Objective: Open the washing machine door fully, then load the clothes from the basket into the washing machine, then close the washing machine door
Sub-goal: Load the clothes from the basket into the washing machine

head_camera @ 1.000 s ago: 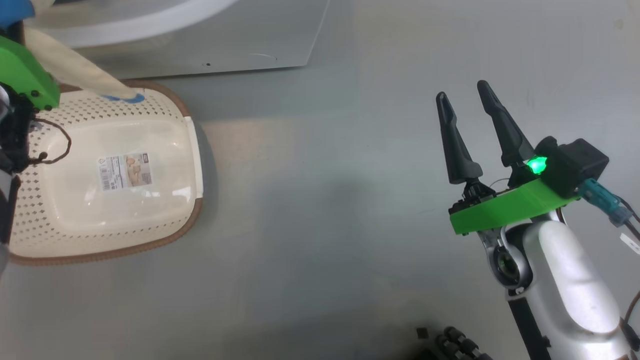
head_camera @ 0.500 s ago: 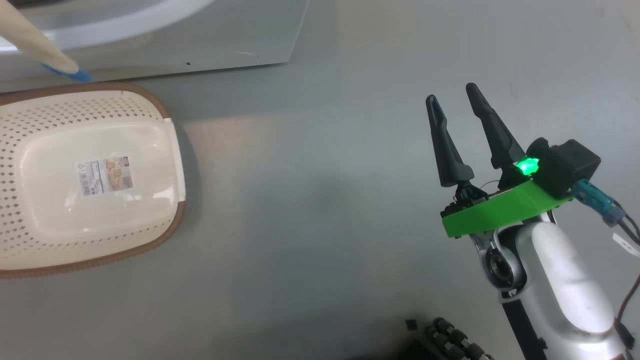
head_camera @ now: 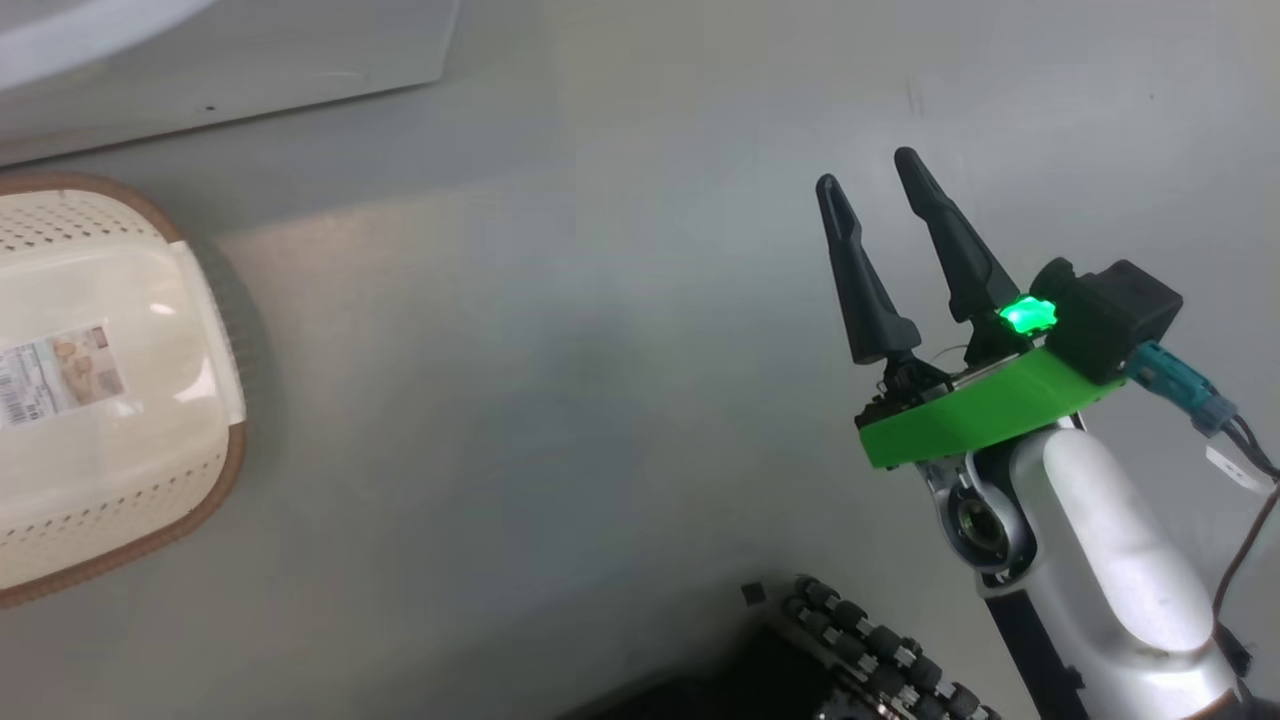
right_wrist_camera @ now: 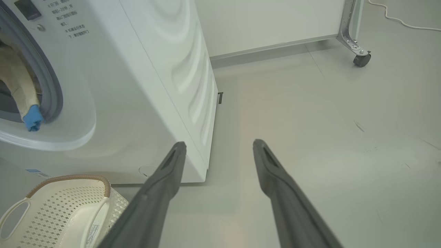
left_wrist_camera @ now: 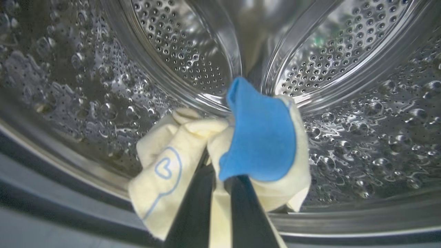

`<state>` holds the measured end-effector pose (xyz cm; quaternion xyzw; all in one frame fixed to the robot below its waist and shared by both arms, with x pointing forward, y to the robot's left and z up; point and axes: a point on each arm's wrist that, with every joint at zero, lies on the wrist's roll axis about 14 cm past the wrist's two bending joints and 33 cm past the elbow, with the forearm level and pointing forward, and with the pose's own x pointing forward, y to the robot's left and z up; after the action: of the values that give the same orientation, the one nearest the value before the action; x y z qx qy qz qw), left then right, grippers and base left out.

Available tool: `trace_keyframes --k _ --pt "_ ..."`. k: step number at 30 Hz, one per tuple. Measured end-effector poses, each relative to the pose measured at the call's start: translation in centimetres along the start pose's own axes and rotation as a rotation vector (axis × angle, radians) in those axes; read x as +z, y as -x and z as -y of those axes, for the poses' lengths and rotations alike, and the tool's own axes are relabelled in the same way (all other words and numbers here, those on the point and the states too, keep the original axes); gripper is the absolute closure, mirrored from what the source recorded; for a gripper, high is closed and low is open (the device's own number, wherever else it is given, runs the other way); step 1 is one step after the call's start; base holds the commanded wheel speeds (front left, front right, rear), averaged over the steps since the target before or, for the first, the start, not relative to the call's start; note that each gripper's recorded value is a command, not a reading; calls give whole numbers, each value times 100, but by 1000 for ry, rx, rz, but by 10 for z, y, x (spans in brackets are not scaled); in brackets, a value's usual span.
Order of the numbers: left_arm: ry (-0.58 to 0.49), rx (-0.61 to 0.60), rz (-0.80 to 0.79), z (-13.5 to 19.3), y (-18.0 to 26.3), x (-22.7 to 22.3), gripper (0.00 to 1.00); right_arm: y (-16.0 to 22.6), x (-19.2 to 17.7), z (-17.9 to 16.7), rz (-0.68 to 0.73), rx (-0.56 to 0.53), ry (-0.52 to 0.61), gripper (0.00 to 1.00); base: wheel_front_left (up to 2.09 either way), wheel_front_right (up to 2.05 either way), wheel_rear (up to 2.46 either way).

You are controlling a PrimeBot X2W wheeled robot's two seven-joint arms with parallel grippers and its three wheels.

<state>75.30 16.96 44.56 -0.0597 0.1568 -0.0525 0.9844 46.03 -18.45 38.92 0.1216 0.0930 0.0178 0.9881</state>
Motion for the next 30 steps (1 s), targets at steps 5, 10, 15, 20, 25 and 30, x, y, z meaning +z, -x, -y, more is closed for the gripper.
trace_keyframes --k 5,10,15,20,25,30 --pt "-88 15 122 0 -25 16 100 -2 -9 7 -23 -14 1 0 0 0 0" --pt "-132 10 276 4 -42 37 100 -4 -15 13 -41 -27 4 0 0 0 0" --pt "-156 5 401 9 -49 58 100 -3 -23 17 -63 -38 7 0 0 0 0" --pt "-214 16 527 9 -46 81 100 -4 -27 17 -71 -39 -1 0 0 0 0" --pt "-157 45 421 -7 -59 48 100 -7 -32 15 -80 -30 -8 0 0 0 0" --pt "-31 34 175 -11 -72 -12 100 -9 -35 12 -84 -23 -14 0 0 0 0"
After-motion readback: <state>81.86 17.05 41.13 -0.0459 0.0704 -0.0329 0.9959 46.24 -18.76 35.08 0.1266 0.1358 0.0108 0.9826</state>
